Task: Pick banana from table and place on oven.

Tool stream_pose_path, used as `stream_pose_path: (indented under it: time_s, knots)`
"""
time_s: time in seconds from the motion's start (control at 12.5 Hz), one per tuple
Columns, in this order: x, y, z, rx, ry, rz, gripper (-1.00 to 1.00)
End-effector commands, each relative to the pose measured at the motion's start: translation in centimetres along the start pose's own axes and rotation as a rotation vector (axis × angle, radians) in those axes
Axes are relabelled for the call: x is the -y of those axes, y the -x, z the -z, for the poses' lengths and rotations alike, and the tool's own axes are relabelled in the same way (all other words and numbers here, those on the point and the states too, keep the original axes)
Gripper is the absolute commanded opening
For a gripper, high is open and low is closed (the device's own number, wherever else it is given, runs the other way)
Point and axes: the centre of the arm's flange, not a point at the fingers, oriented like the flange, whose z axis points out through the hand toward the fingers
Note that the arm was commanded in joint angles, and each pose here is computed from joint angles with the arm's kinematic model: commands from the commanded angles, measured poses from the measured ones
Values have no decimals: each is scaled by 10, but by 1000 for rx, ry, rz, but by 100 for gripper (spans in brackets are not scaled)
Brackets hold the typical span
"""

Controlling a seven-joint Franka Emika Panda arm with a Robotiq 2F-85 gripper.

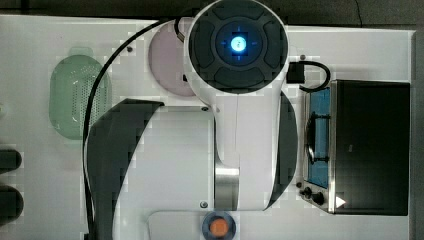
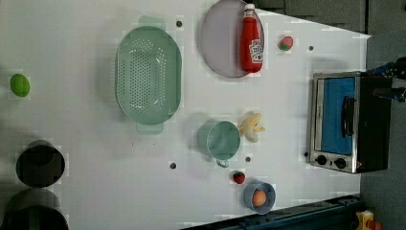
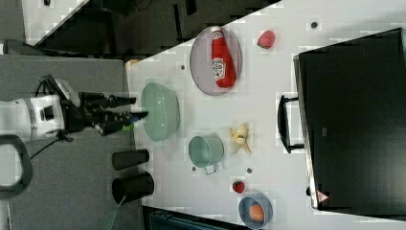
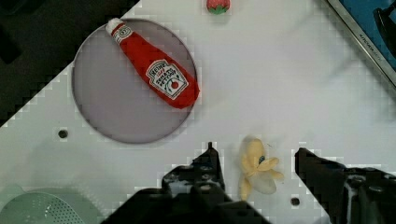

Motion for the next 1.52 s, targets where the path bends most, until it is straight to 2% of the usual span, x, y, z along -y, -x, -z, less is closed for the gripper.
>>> stream_pose_path:
  time_s: [0.08, 0.24, 0.48, 0.88, 1.52]
  knots:
    - [-131, 101, 73, 14, -2, -213, 58]
    - [-131, 102, 73, 14, -2, -212, 99]
    - [-129, 101, 70, 17, 3, -210, 100]
    - [-107, 81, 8, 76, 72, -204, 100]
    - [-62, 60, -161, 54, 65, -164, 100]
